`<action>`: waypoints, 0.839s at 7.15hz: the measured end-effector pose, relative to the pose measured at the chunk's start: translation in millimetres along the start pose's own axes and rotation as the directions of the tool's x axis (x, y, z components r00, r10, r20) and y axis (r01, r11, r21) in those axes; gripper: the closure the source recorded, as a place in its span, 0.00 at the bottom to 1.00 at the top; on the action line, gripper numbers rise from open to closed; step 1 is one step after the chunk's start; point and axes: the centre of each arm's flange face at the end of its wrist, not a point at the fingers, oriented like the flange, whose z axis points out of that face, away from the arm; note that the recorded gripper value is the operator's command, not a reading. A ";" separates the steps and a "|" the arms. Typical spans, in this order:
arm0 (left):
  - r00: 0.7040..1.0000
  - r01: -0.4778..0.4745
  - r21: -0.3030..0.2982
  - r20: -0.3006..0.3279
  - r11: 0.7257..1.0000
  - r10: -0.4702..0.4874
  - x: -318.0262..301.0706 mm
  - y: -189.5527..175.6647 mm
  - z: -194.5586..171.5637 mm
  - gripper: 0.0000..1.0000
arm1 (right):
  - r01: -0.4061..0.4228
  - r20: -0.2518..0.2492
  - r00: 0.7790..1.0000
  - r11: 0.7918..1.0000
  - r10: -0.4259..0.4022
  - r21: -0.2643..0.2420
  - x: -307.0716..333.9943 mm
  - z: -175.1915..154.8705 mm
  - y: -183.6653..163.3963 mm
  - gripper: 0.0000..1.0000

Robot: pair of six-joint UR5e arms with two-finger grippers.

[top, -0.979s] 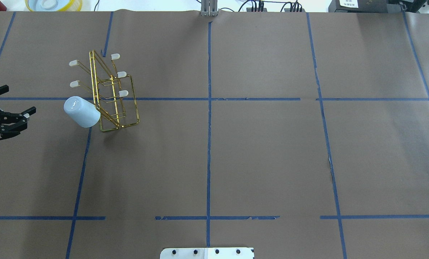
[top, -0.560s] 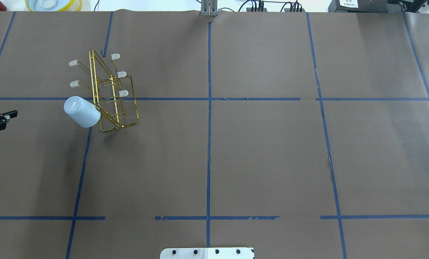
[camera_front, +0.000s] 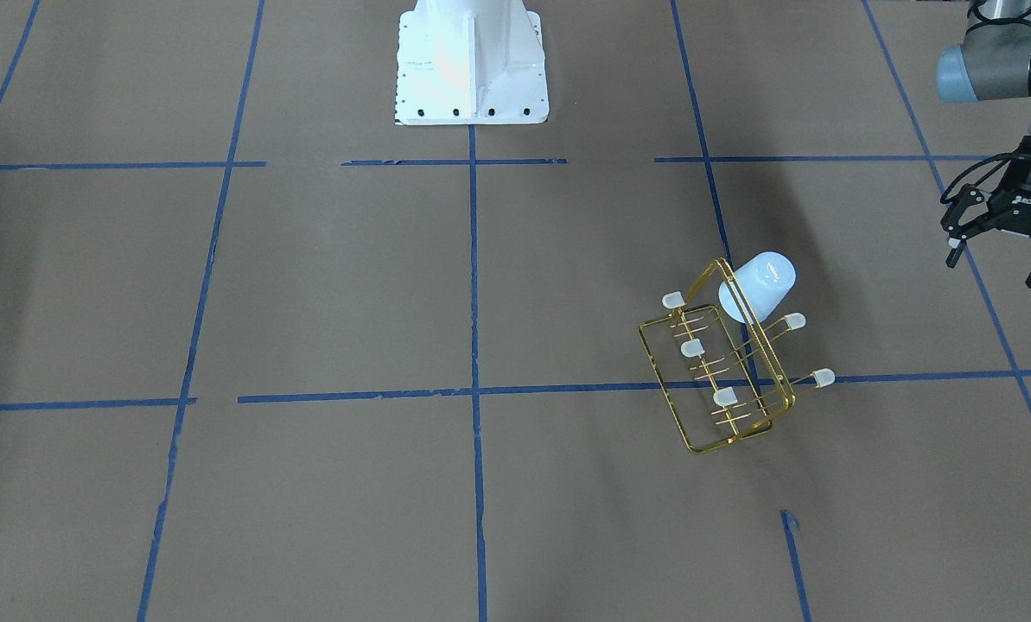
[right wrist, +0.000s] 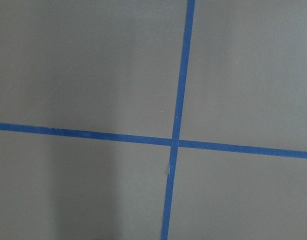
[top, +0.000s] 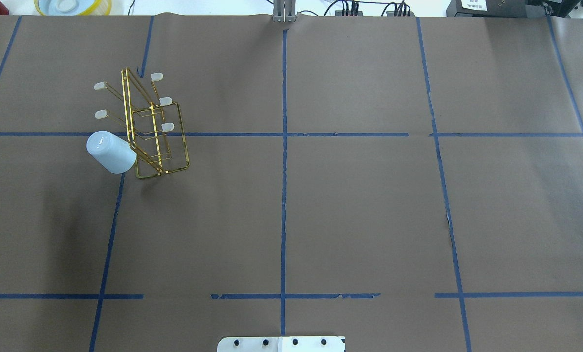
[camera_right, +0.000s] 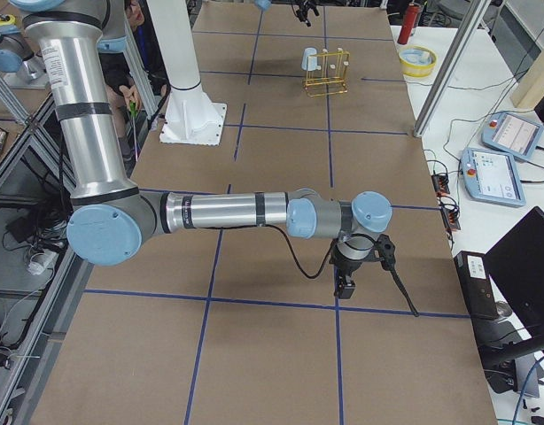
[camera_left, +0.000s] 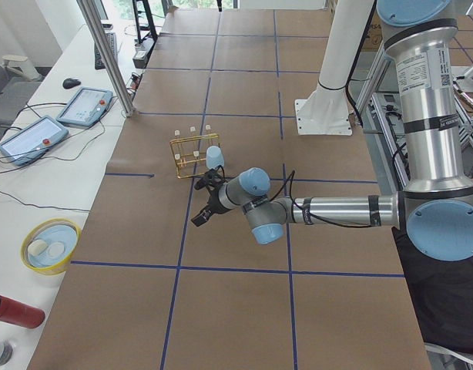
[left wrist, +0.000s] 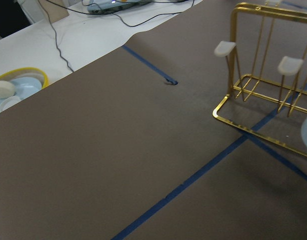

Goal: Hang cup on cup holder

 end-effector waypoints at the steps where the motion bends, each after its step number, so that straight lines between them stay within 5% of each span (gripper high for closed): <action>1: 0.997 0.068 -0.076 -0.032 0.995 -0.071 -16.1 -18.2 -1.8 0.00 | 0.000 0.000 1.000 1.000 0.000 0.000 0.0 0.0 0.0 0.00; 3: 0.984 0.154 -0.167 -0.058 0.974 -0.166 -52.6 -35.1 -13.3 0.00 | 0.000 0.000 1.000 1.000 0.000 -0.001 -0.1 0.3 0.0 0.00; 6: 0.993 0.110 -0.264 -0.016 0.958 -0.119 -124.0 -43.1 -31.7 0.00 | 0.000 0.000 1.000 1.000 0.000 0.000 0.1 0.2 0.0 0.00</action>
